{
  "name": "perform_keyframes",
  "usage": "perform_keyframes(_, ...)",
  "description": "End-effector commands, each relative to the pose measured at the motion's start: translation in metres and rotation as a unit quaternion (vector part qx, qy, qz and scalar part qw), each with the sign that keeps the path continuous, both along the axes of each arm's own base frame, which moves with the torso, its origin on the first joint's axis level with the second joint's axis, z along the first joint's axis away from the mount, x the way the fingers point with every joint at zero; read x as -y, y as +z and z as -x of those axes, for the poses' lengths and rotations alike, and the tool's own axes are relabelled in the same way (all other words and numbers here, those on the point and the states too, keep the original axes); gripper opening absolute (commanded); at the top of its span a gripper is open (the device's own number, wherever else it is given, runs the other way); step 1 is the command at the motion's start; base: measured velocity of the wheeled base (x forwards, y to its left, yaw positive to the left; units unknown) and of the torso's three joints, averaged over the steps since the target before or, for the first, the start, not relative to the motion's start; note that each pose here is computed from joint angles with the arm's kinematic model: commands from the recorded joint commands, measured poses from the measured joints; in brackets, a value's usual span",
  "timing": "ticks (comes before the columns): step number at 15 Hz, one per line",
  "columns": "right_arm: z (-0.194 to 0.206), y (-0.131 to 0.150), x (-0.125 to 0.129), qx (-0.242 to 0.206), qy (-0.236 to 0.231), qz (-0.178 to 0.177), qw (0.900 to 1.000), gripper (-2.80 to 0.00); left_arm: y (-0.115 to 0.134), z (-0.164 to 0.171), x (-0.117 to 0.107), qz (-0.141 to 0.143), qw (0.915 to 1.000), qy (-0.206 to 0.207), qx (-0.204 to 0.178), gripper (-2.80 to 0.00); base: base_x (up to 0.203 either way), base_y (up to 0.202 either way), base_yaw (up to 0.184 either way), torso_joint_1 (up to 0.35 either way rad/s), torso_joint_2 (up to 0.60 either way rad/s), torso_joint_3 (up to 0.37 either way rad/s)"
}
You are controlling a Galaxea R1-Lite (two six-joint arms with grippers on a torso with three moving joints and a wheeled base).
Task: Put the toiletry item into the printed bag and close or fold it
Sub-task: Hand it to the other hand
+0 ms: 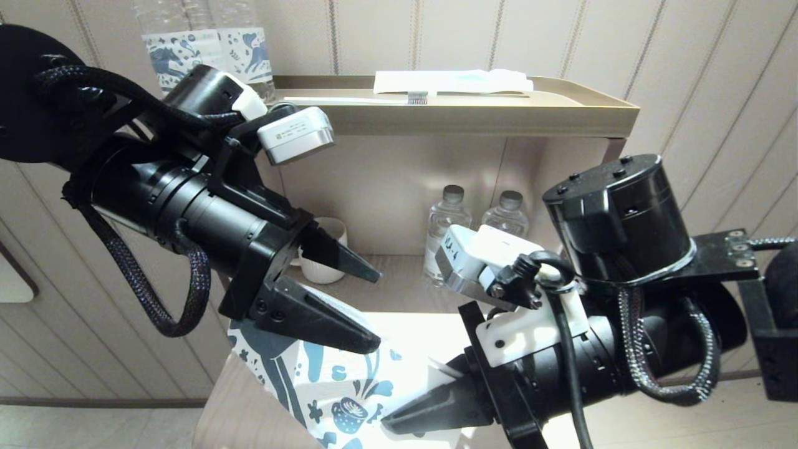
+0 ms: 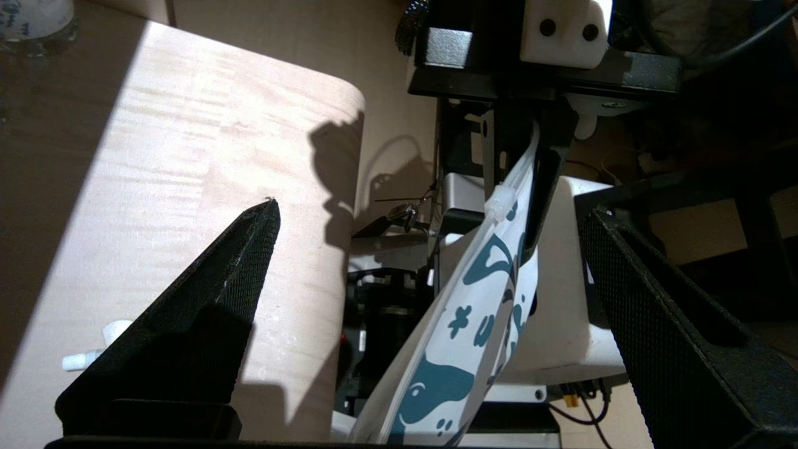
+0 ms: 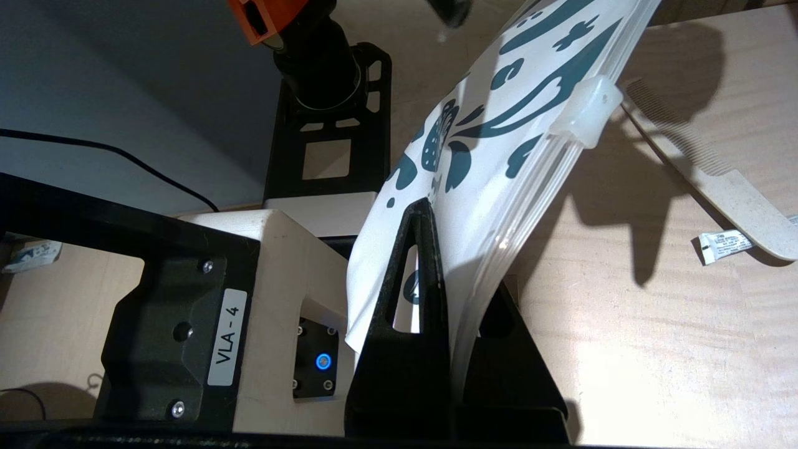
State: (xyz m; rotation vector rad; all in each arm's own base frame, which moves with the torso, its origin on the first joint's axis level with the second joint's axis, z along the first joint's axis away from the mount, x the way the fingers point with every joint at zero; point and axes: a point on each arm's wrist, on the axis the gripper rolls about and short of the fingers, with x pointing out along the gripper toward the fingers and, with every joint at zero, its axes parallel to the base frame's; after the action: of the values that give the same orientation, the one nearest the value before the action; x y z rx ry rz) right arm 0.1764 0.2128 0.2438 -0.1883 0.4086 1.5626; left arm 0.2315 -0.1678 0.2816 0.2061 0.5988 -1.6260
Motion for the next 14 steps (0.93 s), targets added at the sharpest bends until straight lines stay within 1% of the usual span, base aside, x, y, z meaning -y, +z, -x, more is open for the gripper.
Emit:
perform_keyframes(1,0.0007,0.0007,0.0005,0.001,0.002,-0.001,1.000,-2.80,0.0011,0.0029,-0.0011,0.002,1.0000,-0.003,0.000,0.00,0.000,0.000,0.000,0.000,0.00,0.000)
perform_keyframes(9,0.0021,0.0032,0.0012,0.004,0.003,-0.005,1.000,-2.80,-0.0010,-0.0012,0.0009,0.000,1.0000,0.000,-0.001,0.00,0.000,0.000,0.000,0.000,0.00,0.000)
perform_keyframes(10,0.0025,0.0038,0.0012,0.005,0.003,-0.005,1.000,-2.80,-0.0014,-0.0006,0.0005,-0.001,1.0000,0.000,-0.001,-2.80,0.000,0.000,0.000,0.000,0.00,0.000)
perform_keyframes(14,0.0024,0.0045,0.0012,0.006,0.003,-0.006,1.000,-2.80,-0.0009,-0.0013,0.0010,0.000,1.0000,0.000,-0.001,-2.80,0.000,0.000,0.000,0.000,0.00,0.000)
